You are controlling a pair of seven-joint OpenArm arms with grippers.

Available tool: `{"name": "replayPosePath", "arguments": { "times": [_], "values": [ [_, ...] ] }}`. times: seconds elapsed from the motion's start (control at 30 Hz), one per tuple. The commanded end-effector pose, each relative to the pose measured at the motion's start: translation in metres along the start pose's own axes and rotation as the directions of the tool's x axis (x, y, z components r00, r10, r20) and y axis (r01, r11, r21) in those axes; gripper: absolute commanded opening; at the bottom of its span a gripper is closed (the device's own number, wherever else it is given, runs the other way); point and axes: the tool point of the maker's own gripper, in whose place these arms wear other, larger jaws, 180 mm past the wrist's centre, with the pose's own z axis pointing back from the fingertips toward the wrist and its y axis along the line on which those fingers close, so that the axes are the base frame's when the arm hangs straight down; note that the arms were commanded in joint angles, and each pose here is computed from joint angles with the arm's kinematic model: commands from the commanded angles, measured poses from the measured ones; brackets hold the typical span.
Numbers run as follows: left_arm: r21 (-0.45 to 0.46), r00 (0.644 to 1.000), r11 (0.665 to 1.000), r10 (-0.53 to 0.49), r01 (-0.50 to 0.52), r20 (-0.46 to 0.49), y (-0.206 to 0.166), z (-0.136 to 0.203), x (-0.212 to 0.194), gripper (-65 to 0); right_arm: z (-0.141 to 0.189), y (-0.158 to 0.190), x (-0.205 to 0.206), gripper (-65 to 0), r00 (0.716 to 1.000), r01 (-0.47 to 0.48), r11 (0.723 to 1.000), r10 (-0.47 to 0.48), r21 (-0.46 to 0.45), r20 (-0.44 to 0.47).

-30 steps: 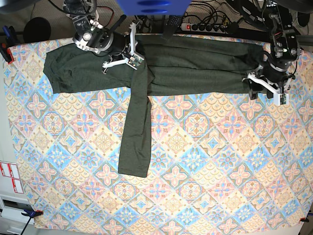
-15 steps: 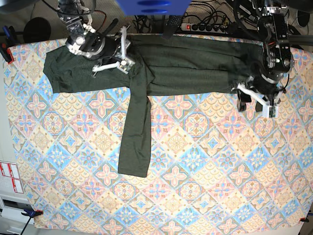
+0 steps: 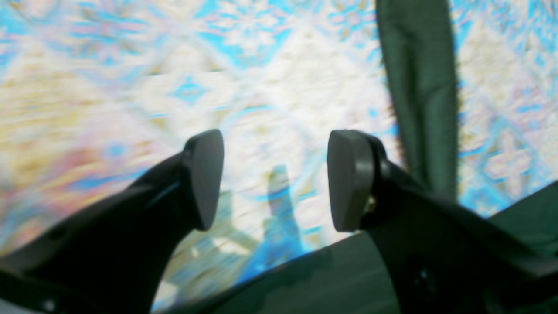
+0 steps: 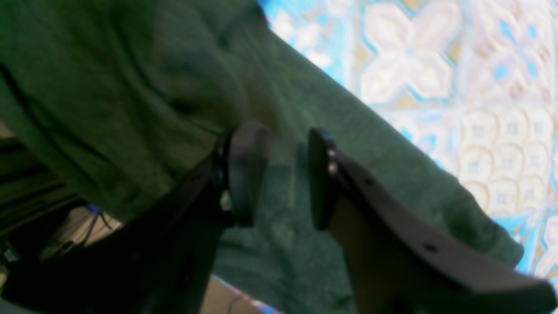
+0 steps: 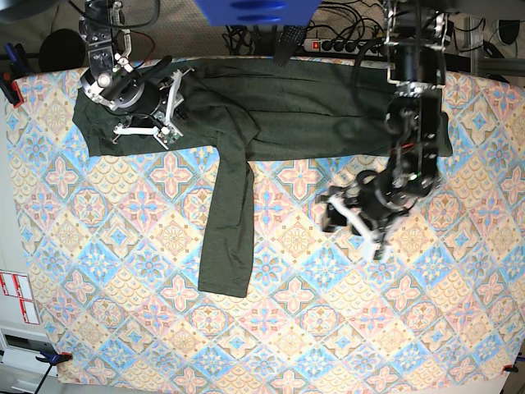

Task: Fold the T-shirt properly
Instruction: 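Move the left gripper down to the hanging sleeve's cuff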

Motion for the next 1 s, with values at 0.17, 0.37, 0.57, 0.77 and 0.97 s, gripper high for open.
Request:
{"name": "replayPosePath", "arguments": {
  "times": [0.17,0.37,0.57,0.77,0.97],
  "values": [
    [-0.108,0.998,0.992,0.052,-0.057,-0.044,-0.046,-0.043,0.007,-25.9,0.004,-0.001,0.014,-45.8,0.999,-0.004,1.0,0.004,-0.001,0.051],
    [-0.179,0.995,0.981,0.06,-0.074,-0.084,-0.086,-0.074,-0.004,-25.9,0.008,-0.002,0.021,-45.8,0.997,-0.015,1.0,0.016,-0.011,0.07],
    [-0.202,0.985,0.971,0.097,-0.125,-0.143,-0.108,-0.101,-0.023,-25.9,0.009,-0.003,0.021,-45.8,0.997,-0.015,1.0,0.016,-0.013,0.07],
    [-0.158,0.972,0.967,0.174,-0.198,-0.157,-0.112,-0.119,-0.036,-25.9,0.01,-0.003,0.023,-45.8,0.997,-0.017,1.0,0.019,-0.015,0.075],
    [-0.169,0.968,0.963,0.18,-0.21,-0.177,-0.132,-0.131,-0.048,-25.9,0.01,-0.003,0.023,-45.8,0.997,-0.017,1.0,0.019,-0.015,0.075]
  ]
}}
